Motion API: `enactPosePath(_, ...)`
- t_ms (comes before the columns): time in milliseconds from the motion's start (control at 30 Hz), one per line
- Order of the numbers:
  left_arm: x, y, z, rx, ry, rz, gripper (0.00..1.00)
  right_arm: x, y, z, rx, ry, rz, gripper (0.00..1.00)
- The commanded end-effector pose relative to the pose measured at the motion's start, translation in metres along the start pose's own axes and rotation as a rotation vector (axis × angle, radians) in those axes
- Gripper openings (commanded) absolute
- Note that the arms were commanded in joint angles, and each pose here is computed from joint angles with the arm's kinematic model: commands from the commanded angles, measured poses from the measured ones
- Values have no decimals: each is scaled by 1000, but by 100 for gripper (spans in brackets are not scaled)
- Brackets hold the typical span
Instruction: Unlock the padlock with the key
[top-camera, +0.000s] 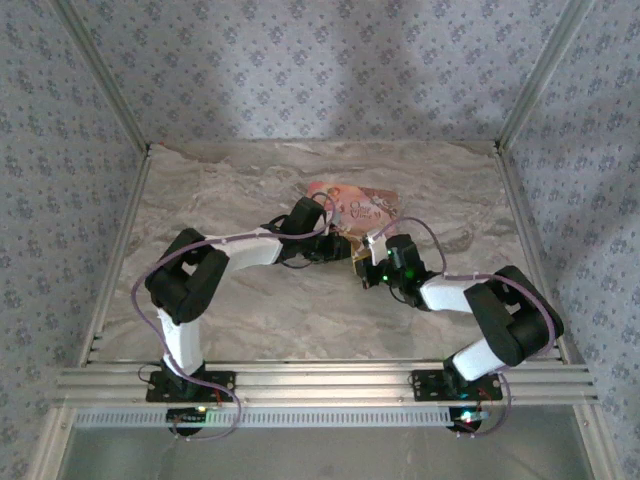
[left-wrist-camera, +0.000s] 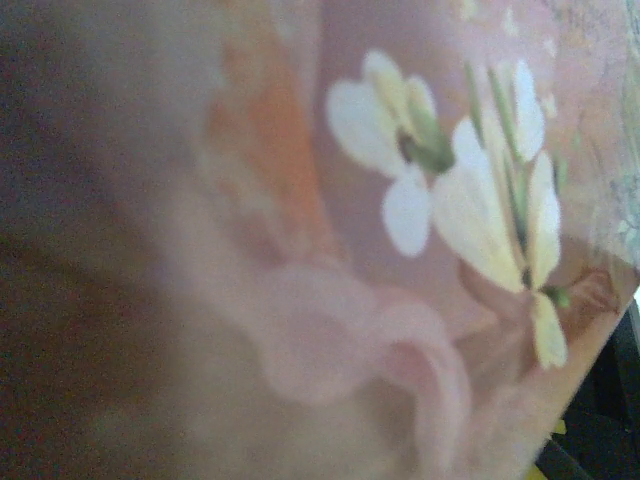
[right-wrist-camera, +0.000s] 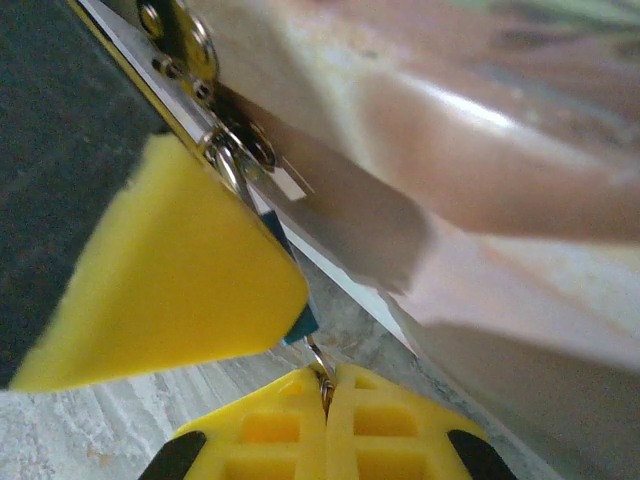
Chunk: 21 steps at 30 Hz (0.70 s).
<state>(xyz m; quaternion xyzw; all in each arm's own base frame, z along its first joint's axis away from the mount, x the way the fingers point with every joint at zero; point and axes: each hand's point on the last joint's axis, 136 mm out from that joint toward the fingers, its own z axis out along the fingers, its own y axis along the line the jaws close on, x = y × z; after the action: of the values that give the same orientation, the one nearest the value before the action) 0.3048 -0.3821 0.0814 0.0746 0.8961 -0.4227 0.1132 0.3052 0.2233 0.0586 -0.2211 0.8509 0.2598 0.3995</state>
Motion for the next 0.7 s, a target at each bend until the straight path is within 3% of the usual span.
enactPosePath(0,-4,-33,-8,91,12,19,19,-63,17,-1,-74,-182,-36,0)
enactPosePath(667,1,-33,0,110,44,4,19,-105,29,1,-141,-291,-55,0)
